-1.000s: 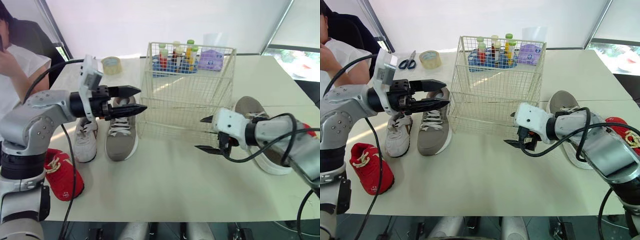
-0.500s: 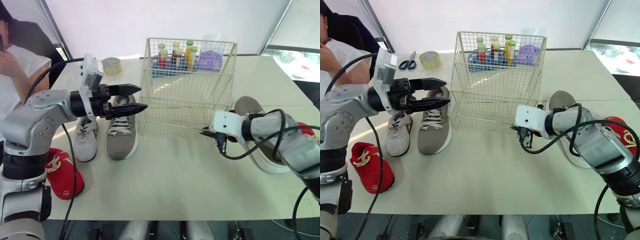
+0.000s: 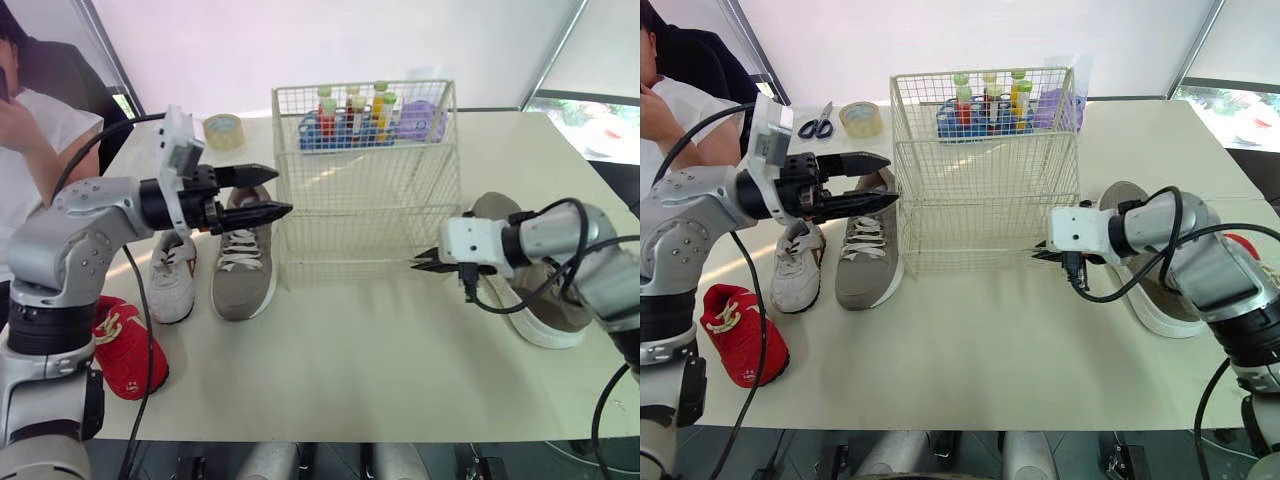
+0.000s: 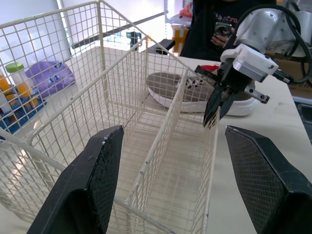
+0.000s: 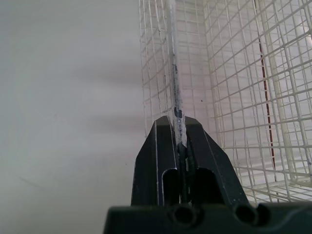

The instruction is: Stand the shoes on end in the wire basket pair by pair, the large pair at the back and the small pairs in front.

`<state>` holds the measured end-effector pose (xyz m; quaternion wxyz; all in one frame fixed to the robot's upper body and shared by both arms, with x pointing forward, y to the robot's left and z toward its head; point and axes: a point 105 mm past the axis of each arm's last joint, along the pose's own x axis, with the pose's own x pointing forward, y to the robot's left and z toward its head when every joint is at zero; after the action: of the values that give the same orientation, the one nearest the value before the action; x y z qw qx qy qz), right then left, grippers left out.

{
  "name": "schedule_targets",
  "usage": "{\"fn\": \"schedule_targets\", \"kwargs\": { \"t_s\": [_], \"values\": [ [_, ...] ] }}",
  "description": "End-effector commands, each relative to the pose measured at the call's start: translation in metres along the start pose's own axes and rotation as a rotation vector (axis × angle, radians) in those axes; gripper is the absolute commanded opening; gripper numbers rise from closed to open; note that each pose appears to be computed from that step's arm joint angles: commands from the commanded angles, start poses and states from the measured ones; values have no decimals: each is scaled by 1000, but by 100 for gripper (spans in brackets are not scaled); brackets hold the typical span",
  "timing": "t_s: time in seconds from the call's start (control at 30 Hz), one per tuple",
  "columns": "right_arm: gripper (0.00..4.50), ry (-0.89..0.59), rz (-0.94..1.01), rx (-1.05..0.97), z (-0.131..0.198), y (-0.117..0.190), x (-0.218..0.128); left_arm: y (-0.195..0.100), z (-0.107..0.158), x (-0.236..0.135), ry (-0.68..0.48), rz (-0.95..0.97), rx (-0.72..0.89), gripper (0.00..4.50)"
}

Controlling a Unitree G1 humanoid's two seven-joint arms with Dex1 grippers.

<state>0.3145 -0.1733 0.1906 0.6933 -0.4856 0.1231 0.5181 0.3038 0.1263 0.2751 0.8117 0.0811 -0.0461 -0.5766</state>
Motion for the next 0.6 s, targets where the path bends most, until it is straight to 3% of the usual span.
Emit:
{"fn": "schedule_targets", "kwargs": {
  "t_s": [0.03,0.6],
  "values": [
    [1,-7,-72,-58,10,-20,-11,-1,12,-1,-26,4,55,340],
    [1,-63,-42,107,26,-8,8,-1,12,-2,-33,26,59,340]
  ]
}}
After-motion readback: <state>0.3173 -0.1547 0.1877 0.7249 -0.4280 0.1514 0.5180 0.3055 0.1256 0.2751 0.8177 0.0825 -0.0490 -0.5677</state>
